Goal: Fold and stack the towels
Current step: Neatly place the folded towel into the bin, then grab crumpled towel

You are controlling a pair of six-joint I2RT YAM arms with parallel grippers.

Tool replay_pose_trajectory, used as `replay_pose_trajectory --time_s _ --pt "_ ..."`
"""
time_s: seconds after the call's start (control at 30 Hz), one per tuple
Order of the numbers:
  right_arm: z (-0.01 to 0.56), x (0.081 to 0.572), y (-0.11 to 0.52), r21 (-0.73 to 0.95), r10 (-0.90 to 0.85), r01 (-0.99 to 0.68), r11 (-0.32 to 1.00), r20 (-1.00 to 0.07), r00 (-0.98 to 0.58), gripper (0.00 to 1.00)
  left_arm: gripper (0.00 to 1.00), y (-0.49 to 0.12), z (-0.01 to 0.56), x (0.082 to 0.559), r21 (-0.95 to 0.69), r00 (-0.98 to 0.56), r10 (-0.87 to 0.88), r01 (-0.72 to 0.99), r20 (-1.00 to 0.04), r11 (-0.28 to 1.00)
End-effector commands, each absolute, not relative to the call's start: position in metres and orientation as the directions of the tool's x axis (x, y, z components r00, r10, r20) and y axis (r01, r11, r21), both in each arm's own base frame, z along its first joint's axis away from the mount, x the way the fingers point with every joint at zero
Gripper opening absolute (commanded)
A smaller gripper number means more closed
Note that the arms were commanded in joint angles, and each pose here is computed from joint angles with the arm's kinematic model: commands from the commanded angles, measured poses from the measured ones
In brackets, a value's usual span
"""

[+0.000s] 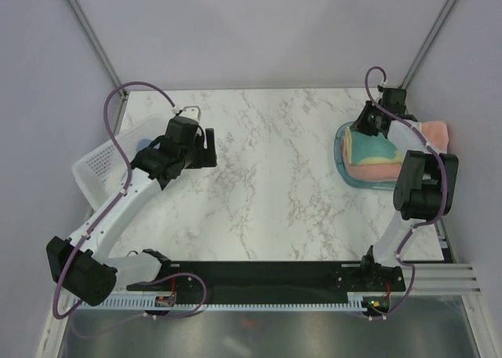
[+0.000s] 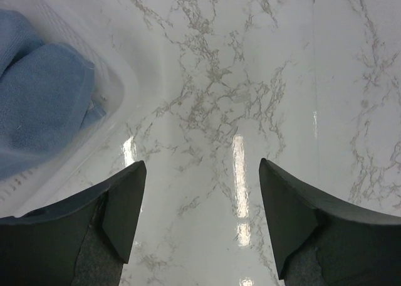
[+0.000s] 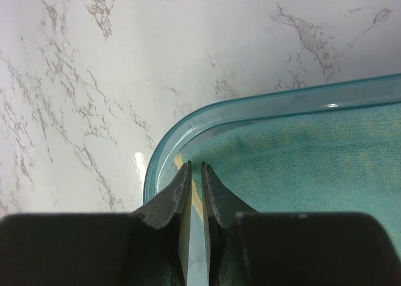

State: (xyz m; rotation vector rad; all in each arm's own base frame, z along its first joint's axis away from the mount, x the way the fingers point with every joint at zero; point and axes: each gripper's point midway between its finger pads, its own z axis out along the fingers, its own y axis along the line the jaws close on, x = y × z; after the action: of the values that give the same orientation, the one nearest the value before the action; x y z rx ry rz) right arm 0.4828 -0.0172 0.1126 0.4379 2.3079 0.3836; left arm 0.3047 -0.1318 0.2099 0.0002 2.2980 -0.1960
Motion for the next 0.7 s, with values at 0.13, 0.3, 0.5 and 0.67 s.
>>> replay_pose_trajectory --time_s 0.13,0.3,0.5,0.67 --pt "0.105 0.491 -0.016 0.425 0.450 0.210 0.880 -0.609 -0.654 0.19 0.80 -0.117 0.216 0.317 -0.162 -0.646 -0.153 -0.045 -0.747 0.986" --pt "0.130 0.487 -0.010 0.432 0.445 0.190 0.882 -0.627 -0.639 0.22 0.79 -0.098 0.224 0.328 -0.158 -0.614 -0.200 -0.123 -0.763 0.980" --pt "0.204 0.465 0.035 0.446 0.392 0.051 0.893 -0.719 -0.573 0.49 0.80 -0.032 0.227 0.347 -0.113 -0.561 -0.283 -0.317 -0.778 0.941" --pt "0.248 0.423 0.103 0.485 0.345 -0.129 0.865 -0.761 -0.550 0.98 0.82 0.019 0.192 0.351 -0.017 -0.599 -0.326 -0.461 -0.732 0.887"
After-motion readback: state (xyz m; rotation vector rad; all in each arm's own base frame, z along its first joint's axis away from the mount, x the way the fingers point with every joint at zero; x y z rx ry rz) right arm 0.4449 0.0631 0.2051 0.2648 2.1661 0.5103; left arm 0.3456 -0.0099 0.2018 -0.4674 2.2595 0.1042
